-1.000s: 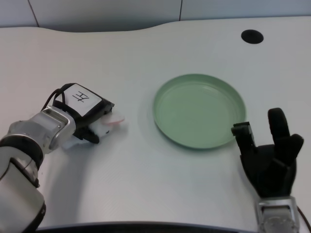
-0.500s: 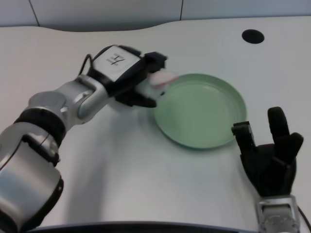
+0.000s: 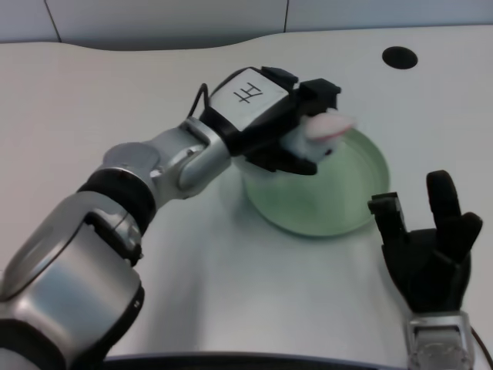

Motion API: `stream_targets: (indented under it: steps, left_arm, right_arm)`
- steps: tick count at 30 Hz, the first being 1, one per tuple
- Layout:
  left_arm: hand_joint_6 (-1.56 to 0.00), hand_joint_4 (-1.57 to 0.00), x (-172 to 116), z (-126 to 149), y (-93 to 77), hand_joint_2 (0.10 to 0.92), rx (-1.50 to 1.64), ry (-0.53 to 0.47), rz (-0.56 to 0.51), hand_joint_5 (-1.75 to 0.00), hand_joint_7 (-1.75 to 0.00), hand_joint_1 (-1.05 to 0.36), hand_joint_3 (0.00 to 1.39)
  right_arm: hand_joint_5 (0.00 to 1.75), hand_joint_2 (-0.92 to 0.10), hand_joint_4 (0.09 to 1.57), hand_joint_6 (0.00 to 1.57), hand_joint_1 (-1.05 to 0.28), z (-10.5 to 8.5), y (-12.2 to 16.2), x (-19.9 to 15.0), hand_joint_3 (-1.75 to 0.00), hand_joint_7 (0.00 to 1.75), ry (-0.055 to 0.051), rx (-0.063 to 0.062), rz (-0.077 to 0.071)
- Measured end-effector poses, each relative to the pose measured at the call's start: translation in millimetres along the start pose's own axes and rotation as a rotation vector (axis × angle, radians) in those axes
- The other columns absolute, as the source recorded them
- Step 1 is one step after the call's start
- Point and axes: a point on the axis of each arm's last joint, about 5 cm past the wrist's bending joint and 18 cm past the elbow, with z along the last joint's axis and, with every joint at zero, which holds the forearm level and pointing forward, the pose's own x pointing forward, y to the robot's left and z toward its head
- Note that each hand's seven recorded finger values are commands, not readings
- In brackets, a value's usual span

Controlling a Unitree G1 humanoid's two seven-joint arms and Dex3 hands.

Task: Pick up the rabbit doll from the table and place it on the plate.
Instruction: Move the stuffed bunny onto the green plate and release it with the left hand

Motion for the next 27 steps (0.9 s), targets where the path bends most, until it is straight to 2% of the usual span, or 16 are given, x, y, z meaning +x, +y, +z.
stream_targets:
  steps: [3, 6, 15, 17, 18, 19, 20, 21, 23, 27]
  left_arm:
    - [-0.53, -0.81, 3.7, 8.6, -5.8, 0.921, -0.016, -0.040, 0.017, -1.75, -1.75, -0.53, 0.44]
    - [-0.53, -0.81, 4.1, 13.8, -11.4, 0.921, -0.033, -0.056, 0.024, -1.75, -1.75, -0.55, 0.47]
    - [-0.47, -0.74, -3.0, 16.6, -25.0, 0.921, -0.019, -0.048, -0.015, -1.75, -1.75, -0.59, 0.47]
    - [-0.46, -0.54, -3.5, 15.8, -26.6, 0.921, 0.022, -0.038, -0.022, -1.47, -1.26, -0.63, 0.59]
    - [-0.46, -0.51, -4.1, 15.0, -27.5, 0.921, 0.049, -0.032, -0.033, -1.42, -1.17, -0.64, 0.61]
    - [-0.44, -0.43, -4.7, 14.2, -28.3, 0.921, 0.070, -0.027, -0.042, -1.11, -0.86, -0.66, 0.64]
    - [-0.38, -0.30, -5.3, 13.4, -28.8, 0.921, 0.086, -0.021, -0.050, -0.72, -0.45, -0.74, 0.70]
    - [-0.36, -0.26, -5.7, 12.7, -29.1, 0.921, 0.098, -0.014, -0.058, -0.59, -0.30, -0.77, 0.72]
    - [-0.18, -0.07, -6.2, 11.4, -29.2, 0.921, 0.108, 0.004, -0.077, -0.38, -0.08, -0.88, 0.77]
    - [-0.03, 0.00, -5.6, 10.5, -27.7, 0.921, 0.081, 0.038, -0.109, -0.14, -0.01, -0.97, 0.80]
  right_arm:
    - [0.99, -0.92, 0.71, 1.01, -0.66, -0.5, 0.4, -0.5, -0.35, 0.00, -0.008, -0.005, 0.013]
    - [1.01, -0.92, 0.72, 1.02, -0.67, -1.4, 1.2, -1.5, -0.35, 0.01, -0.017, -0.019, 0.014]
    - [1.02, -0.92, 0.72, 1.03, -0.67, -3.2, 2.8, -4.5, -0.33, 0.01, -0.028, -0.025, 0.016]
    - [1.02, -0.92, 0.71, 1.03, -0.67, -3.2, 3.0, -5.1, -0.31, 0.01, -0.030, -0.027, 0.016]
    - [1.02, -0.92, 0.71, 1.03, -0.67, -3.2, 3.1, -5.3, -0.31, 0.01, -0.030, -0.027, 0.015]
    - [1.02, -0.92, 0.71, 1.03, -0.67, -3.2, 3.1, -5.3, -0.31, 0.01, -0.031, -0.027, 0.015]
    - [1.02, -0.92, 0.71, 1.03, -0.67, -3.2, 3.1, -5.3, -0.31, 0.01, -0.031, -0.027, 0.015]
    - [1.03, -0.92, 0.71, 1.02, -0.67, -3.2, 3.1, -5.3, -0.31, 0.00, -0.031, -0.027, 0.015]
    - [1.03, -0.92, 0.70, 1.02, -0.66, -3.2, 3.1, -5.3, -0.32, 0.00, -0.031, -0.027, 0.015]
    - [1.04, -0.92, 0.71, 1.02, -0.66, -3.3, 3.1, -5.2, -0.33, 0.00, -0.030, -0.028, 0.015]
